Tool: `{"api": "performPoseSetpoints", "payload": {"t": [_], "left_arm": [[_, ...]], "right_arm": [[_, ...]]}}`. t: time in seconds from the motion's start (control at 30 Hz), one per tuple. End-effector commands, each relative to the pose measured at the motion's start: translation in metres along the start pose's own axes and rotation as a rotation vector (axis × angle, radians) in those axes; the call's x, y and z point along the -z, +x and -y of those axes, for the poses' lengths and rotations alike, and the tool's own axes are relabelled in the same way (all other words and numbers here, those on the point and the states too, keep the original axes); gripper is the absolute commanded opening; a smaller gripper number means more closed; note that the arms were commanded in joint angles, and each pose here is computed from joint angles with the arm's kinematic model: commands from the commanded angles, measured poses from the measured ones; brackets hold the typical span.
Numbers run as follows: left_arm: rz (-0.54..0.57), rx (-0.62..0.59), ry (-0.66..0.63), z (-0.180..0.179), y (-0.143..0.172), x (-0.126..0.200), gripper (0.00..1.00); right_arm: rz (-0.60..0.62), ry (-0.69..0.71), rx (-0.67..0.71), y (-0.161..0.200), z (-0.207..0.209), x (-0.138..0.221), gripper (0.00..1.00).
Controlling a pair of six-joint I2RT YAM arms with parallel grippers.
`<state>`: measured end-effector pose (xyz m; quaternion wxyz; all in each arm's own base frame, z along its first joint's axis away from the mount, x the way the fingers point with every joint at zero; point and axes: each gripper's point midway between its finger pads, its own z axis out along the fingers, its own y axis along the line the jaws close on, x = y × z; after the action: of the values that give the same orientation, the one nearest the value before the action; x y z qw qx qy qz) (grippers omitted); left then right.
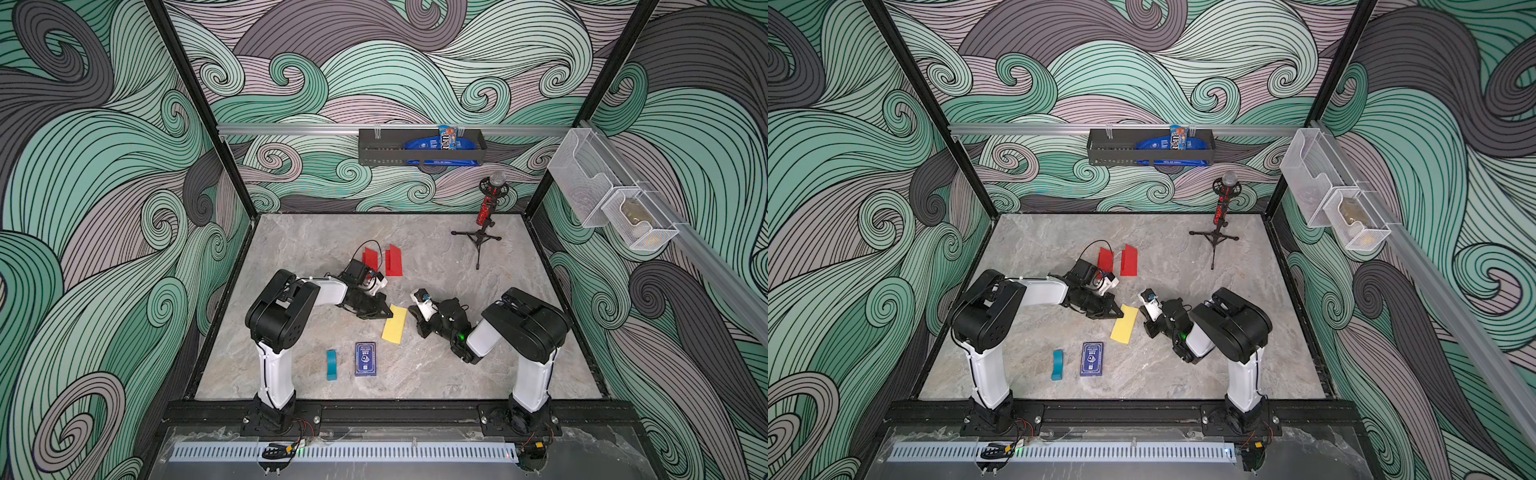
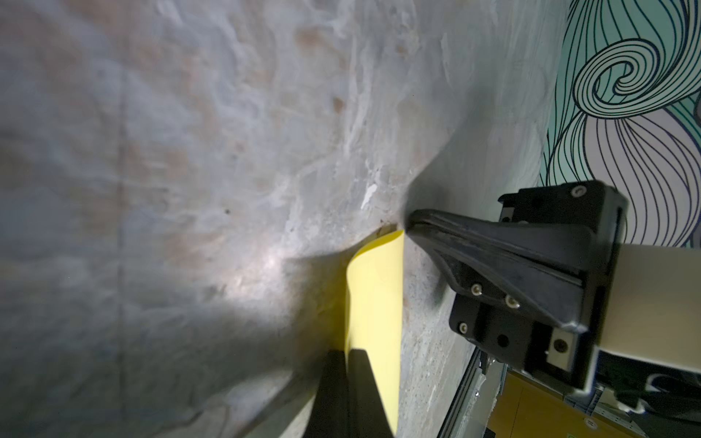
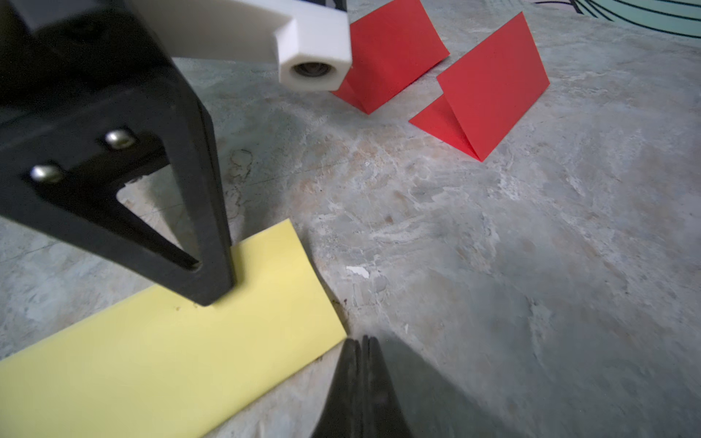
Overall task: Fold the square paper along the opposite sides
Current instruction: Smooth out the paper at the center of the board.
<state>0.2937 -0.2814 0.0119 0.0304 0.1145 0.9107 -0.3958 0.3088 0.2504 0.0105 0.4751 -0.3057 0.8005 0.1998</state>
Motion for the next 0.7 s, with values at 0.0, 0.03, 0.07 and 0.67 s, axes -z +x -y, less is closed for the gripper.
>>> {"api": "performPoseSetpoints", "payload": {"t": [0.0, 0.03, 0.07, 0.67], "left_arm": [[-0.046, 0.088, -0.182, -0.047, 0.023, -0.005, 0.00], [-0.045, 0.091, -0.182, -0.047, 0.023, -0.005, 0.00], [-0.042, 0.092, -0.182, -0.047, 0.021, -0.004, 0.00], [-0.001, 0.146, -0.203, -0.063, 0.008, 0.002, 0.00]], "right_arm": [[0.035, -0.101, 0.011, -0.021, -0.019, 0.011, 0.00], [0.059, -0.126, 0.016, -0.031, -0.025, 0.013, 0.00], [0.078, -0.149, 0.027, -0.038, -0.032, 0.014, 0.00], [-0.244, -0.243, 0.129, 0.063, -0.075, 0.004, 0.00]]}}
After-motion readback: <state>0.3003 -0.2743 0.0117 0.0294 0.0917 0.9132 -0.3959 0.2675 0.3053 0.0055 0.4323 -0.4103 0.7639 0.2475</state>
